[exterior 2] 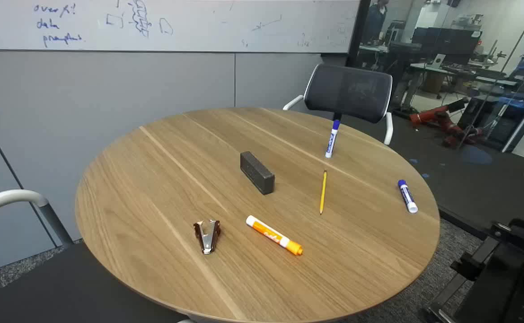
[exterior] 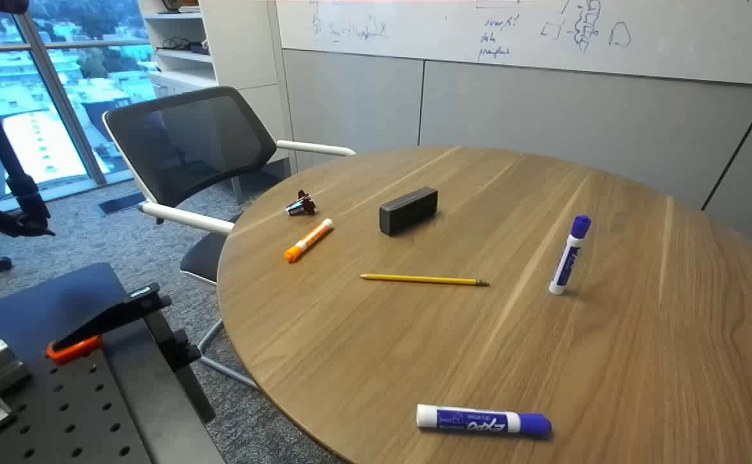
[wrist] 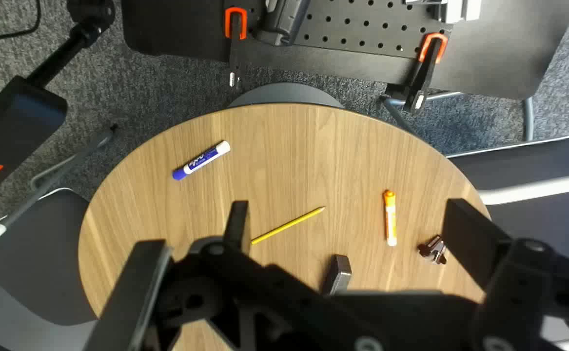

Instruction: Move the yellow pencil forwards.

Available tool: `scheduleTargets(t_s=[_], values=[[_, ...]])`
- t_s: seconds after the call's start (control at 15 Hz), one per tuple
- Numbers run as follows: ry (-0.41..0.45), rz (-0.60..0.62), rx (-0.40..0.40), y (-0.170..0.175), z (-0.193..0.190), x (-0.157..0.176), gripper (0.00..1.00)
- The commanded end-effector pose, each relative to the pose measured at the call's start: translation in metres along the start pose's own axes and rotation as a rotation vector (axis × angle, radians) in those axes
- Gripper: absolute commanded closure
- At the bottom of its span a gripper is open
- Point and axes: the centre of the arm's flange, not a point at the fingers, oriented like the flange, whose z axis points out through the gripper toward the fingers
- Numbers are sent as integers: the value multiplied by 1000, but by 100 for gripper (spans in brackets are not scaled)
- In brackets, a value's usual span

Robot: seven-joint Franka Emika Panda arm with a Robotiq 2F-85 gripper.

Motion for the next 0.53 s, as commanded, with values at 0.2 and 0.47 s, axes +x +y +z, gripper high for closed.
scheduleTargets(t_s=[0.2, 0.47], values=[[0, 0, 0, 0, 0, 0, 0], [-2, 6, -2, -1, 2, 5, 0]])
